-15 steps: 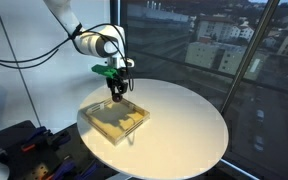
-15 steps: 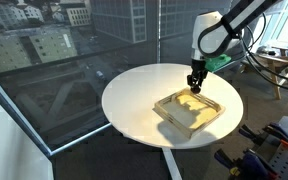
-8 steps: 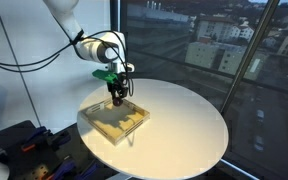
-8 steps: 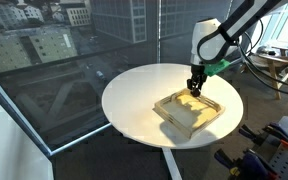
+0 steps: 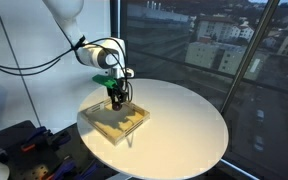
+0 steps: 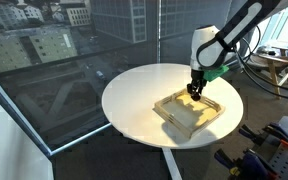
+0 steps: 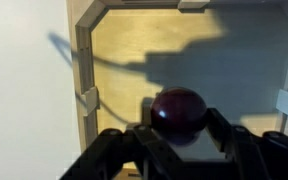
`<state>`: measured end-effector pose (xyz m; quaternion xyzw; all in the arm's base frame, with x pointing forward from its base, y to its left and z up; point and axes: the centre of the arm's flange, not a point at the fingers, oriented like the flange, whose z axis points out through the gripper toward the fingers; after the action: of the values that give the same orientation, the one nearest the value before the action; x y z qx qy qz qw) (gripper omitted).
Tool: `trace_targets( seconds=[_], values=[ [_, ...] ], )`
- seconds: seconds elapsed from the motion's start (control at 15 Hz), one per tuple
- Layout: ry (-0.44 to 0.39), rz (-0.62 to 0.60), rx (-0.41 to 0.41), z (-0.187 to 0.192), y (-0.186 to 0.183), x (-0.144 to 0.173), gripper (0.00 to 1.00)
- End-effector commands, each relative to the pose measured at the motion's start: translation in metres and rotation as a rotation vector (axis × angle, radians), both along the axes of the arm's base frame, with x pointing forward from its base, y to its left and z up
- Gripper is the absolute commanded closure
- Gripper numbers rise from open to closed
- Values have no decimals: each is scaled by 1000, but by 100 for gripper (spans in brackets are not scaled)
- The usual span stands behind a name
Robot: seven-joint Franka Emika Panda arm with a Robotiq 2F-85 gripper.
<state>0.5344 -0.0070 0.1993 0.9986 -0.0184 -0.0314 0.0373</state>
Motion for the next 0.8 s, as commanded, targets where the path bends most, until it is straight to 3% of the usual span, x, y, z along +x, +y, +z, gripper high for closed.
trace_targets(
  seconds=[0.0,0.73],
  values=[
    [-8,-19,-17,-10,-1,1,67],
    [13,-45,-30,-29,-10,-2,67]
  ],
)
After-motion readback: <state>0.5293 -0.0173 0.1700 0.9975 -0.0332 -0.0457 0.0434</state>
